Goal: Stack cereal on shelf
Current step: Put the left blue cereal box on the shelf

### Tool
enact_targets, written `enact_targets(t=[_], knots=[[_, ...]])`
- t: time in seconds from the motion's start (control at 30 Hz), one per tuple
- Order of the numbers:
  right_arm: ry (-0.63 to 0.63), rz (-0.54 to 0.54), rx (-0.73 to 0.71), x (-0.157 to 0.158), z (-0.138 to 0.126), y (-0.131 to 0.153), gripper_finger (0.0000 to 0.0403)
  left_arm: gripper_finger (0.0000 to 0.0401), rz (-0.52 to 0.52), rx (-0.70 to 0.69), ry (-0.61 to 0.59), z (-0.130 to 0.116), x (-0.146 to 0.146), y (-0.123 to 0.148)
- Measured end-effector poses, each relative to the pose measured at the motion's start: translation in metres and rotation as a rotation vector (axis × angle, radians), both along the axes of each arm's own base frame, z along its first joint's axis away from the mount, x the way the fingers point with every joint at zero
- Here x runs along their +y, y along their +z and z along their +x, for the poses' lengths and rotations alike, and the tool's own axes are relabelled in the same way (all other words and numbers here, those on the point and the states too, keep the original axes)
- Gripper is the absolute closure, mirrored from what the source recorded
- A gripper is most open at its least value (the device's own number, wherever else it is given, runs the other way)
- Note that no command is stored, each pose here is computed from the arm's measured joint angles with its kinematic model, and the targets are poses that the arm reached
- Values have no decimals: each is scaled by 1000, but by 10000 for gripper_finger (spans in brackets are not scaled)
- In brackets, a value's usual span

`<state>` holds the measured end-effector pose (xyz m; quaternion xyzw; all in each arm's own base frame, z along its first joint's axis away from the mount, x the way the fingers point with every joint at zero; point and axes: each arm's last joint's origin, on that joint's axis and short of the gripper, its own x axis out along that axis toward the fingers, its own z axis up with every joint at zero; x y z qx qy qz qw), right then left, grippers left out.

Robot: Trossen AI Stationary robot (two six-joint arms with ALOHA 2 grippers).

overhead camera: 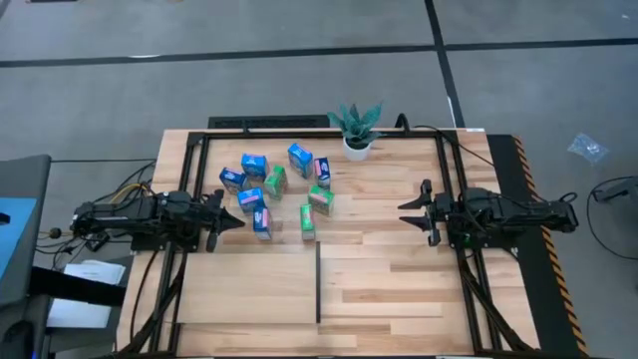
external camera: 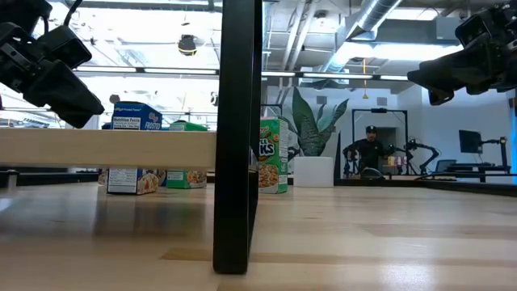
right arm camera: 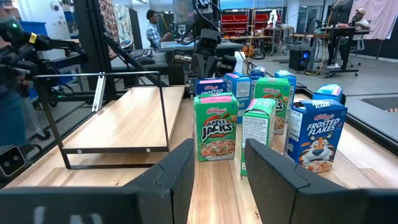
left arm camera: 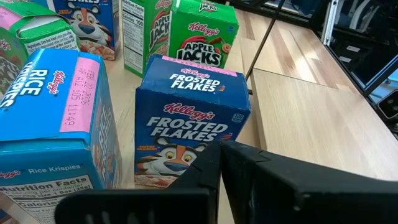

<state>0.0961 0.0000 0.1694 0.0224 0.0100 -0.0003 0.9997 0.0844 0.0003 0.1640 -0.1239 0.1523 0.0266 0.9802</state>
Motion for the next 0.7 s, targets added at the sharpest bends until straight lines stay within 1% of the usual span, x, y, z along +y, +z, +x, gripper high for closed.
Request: enact_targets(t=[0.07,0.23,0.33,0.47,0.5,0.6,0.7], knots=[[0,0,0,0,0,0,241,401,-33,-5,9,0,0,0],[0,0,0,0,0,0,239,401,-224,-26,78,1,0,2],[0,0,0,0,0,0,236,401,-288,-37,119,1,1,2],[0,0,0,0,0,0,231,401,-331,-45,177,1,2,2],[0,0,0,0,0,0,230,401,-359,-46,190,1,2,2],[0,0,0,0,0,0,229,401,-502,-57,241,1,2,2],[0,0,0,0,0,0,232,401,-553,-82,320,1,4,2]])
